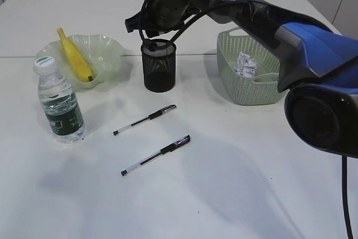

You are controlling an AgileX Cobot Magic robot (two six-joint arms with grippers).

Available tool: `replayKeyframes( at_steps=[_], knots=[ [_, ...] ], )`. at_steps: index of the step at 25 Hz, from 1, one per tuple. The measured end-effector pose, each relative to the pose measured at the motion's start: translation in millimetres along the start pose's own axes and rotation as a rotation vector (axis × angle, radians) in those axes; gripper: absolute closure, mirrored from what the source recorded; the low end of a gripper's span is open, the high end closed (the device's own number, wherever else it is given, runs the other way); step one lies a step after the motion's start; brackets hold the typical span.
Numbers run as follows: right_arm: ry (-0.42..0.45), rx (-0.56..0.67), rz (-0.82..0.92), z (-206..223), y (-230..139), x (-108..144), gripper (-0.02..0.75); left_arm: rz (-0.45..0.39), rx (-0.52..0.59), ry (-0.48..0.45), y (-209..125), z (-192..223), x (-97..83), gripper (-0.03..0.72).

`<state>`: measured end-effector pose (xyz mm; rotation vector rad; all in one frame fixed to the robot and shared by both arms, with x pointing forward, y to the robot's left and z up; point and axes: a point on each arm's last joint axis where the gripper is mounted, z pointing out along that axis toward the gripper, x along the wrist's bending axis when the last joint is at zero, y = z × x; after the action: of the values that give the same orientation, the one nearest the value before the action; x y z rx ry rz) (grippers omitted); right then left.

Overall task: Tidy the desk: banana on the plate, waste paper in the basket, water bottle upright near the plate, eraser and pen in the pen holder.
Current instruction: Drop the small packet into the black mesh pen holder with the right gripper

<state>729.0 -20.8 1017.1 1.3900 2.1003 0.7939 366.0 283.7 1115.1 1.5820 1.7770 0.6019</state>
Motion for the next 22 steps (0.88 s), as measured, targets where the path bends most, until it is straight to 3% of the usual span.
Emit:
replayKeyframes(
  at_steps=[11,16,22],
  knots=[
    [0.001,-0.004,-0.004,6,-3,1,0.309,0.0,-0.007,-0.002,1,0,-0.2,0.161],
    [-0.003,0.005,0.003,6,-3,1,0.286,0.0,-0.007,-0.002,1,0,-0.2,0.161],
    [-0.038,0.159,0.016,5,-17,-2,0.285,0.0,-0.007,-0.002,1,0,-0.2,0.161]
  ],
)
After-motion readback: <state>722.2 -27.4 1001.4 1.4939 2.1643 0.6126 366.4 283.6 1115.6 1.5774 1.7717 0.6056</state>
